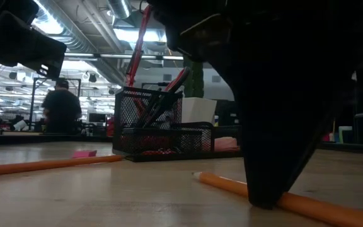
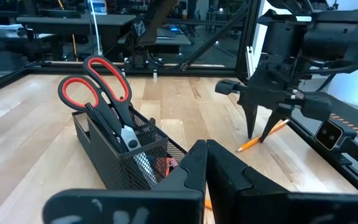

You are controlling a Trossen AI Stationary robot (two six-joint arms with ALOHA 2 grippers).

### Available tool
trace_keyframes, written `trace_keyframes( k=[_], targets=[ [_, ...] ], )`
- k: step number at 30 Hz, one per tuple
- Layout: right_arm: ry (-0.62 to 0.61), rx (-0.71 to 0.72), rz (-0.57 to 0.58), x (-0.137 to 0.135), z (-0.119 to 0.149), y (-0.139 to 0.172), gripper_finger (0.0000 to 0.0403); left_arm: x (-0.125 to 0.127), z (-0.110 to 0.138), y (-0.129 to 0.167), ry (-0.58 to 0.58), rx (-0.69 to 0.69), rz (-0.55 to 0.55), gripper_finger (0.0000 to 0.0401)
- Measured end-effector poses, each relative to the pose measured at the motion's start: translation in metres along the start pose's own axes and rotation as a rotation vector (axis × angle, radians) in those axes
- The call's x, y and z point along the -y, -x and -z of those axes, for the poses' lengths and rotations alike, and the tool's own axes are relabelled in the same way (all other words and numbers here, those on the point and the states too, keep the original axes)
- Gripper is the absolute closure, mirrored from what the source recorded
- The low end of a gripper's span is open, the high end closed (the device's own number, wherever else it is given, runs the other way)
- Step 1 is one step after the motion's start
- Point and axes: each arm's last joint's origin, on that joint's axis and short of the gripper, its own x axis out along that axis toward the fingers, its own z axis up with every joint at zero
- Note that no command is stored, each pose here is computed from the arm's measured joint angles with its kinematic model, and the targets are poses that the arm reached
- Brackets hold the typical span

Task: Pick and place office supplies into organizer
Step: Put the right orange pencil into the black desk organizer

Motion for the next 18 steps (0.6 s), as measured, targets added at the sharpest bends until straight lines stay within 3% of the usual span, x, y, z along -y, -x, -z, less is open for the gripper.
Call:
trace_keyframes(
  k=[13,18],
  targets=[
    [-0.003,0.0,0.009,0.003,-0.0065,-0.0014,0.0301,0.0,0.0,0.0,0.0,0.0,0.0,0.04],
    [-0.008,0.021,0.021,0.0031,-0.005,-0.0011,0.0322,0.0,0.0,0.0,0.0,0.0,0.0,0.0398]
  ],
)
